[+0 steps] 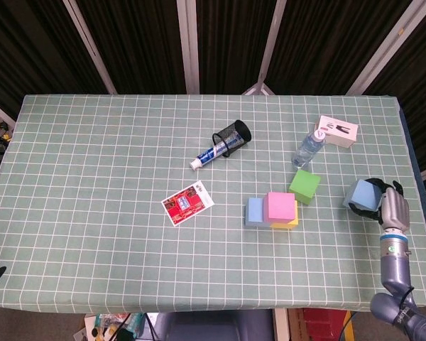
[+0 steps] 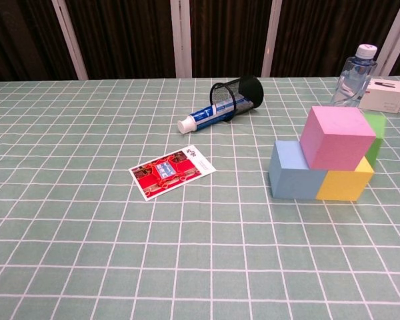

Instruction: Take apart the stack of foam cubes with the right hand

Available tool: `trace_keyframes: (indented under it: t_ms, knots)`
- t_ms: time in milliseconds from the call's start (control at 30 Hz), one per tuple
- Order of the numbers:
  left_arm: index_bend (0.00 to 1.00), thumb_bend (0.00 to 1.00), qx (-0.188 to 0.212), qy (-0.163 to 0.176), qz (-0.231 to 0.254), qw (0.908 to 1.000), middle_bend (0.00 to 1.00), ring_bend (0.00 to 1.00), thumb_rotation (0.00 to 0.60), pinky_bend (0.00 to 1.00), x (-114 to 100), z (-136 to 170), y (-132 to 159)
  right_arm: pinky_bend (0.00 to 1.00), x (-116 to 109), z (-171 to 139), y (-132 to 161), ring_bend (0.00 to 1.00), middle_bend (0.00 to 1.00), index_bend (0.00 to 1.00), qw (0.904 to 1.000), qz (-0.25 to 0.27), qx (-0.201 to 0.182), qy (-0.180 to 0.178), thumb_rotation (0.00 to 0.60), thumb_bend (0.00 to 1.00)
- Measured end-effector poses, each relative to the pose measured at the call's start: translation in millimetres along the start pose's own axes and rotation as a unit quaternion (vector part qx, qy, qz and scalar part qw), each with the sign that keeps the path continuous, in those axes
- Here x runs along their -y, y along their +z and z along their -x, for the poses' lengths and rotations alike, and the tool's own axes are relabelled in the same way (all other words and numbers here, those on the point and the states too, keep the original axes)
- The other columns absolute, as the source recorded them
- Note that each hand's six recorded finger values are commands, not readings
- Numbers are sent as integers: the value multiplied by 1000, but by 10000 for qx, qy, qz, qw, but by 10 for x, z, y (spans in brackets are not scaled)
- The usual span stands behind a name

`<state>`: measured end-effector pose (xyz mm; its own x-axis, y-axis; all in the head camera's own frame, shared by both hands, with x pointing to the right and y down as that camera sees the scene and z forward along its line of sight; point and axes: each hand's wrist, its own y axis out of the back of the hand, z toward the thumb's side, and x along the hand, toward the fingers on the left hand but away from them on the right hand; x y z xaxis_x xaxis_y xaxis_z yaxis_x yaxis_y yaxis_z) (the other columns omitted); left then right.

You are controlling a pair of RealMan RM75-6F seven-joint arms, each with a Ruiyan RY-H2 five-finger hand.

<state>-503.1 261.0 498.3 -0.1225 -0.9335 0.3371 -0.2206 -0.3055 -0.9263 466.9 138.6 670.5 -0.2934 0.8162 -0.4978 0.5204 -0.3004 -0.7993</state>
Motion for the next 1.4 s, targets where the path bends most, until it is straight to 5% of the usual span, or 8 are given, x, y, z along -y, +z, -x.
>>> trace_keyframes:
  t_ms: [400,567,700,1067,1400]
  knots:
    - [168,183,-16,8,25,10000,2,0,600,0,-7,8,-8,0,-175,-495,-23,250,484,419,9961,491,-369,636,600,210]
    - [168,184,19,7,37,10000,2,0,600,0,-10,19,2,0,-79,-719,-23,87,189,136,9931,209,-629,971,600,202]
    - [168,183,23,14,50,10000,2,0,600,0,-15,26,-1,0,23,-800,-59,39,68,52,9903,-132,-676,1205,600,137]
    - [167,183,-15,31,64,10000,2,0,600,0,-27,22,-17,0,154,-784,-109,31,29,25,9887,-987,-556,986,600,102]
    - [168,183,-15,28,63,10000,2,0,600,0,-26,27,-16,0,74,-1006,275,33,29,26,9903,-278,-1110,790,600,102]
